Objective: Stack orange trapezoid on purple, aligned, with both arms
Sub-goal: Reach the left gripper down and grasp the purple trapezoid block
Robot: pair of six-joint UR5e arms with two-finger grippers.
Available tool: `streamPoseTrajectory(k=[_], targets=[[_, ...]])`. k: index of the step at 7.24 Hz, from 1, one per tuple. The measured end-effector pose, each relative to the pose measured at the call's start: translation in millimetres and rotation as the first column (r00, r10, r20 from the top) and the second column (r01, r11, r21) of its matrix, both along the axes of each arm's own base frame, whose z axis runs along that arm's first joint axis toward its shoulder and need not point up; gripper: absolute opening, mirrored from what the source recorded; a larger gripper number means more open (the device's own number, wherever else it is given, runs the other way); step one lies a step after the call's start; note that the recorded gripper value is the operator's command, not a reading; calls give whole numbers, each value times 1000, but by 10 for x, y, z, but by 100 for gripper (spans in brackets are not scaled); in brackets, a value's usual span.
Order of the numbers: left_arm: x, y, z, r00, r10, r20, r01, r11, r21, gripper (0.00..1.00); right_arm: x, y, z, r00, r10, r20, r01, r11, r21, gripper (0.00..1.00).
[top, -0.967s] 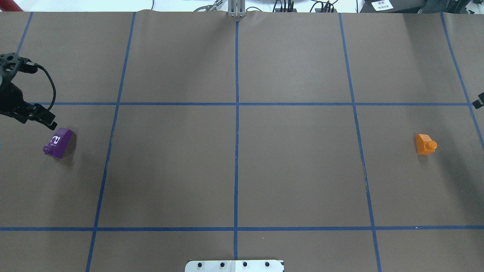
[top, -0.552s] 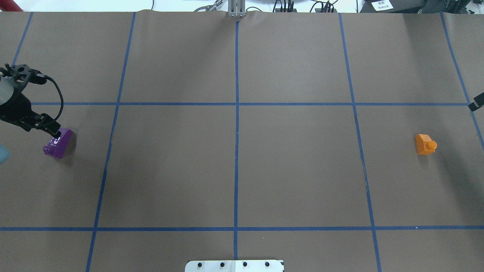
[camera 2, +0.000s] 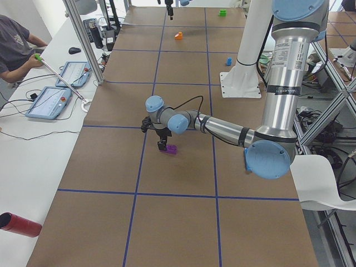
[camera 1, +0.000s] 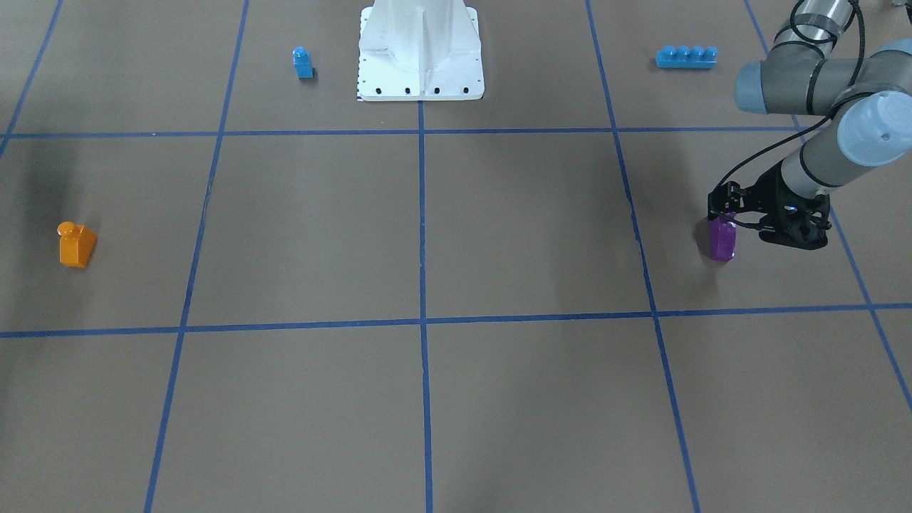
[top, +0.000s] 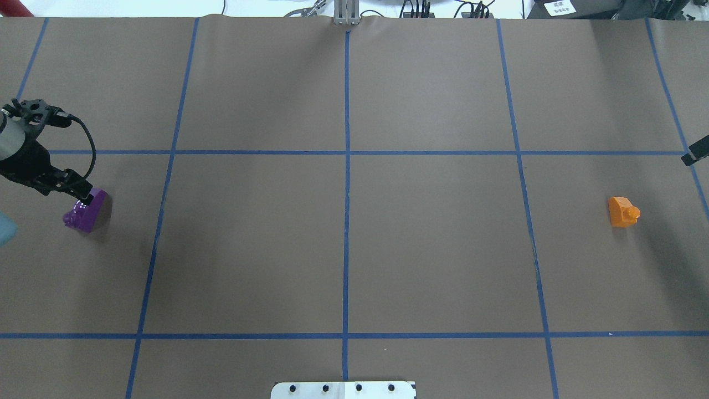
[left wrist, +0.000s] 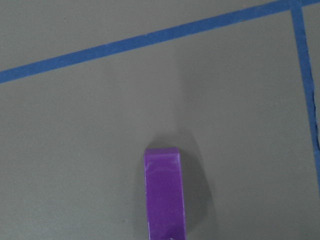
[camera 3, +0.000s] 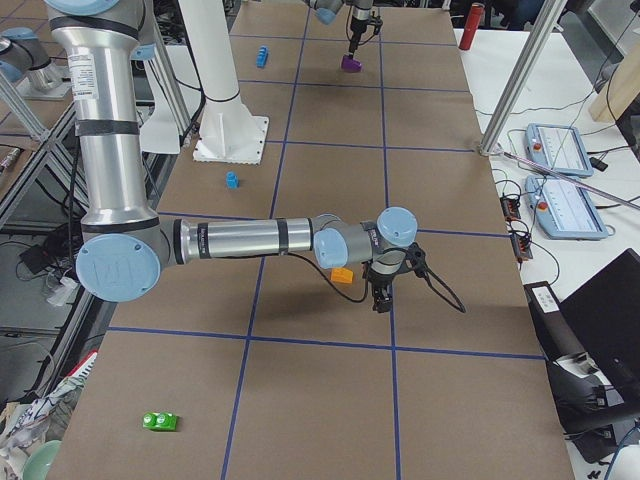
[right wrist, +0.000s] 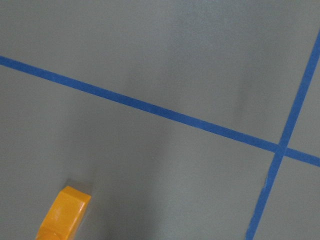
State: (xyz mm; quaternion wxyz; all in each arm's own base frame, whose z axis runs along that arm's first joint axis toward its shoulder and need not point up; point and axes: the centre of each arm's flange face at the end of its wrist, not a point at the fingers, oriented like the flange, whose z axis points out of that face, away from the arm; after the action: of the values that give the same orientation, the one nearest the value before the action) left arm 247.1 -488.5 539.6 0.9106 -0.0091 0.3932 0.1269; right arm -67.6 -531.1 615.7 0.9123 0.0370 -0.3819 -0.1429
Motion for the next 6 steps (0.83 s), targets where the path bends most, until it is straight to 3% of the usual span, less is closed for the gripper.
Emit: streamPoseTrajectory(k=[5, 6], targets=[[263, 193, 361, 1000, 24, 13, -23, 998, -50, 100, -64, 8, -4, 1000, -12, 0, 12, 1000, 1, 100], [305, 202, 401, 999, 29, 17, -28, 998, -58, 78, -66, 9, 0, 1000, -13, -1, 13, 1000, 1, 100]])
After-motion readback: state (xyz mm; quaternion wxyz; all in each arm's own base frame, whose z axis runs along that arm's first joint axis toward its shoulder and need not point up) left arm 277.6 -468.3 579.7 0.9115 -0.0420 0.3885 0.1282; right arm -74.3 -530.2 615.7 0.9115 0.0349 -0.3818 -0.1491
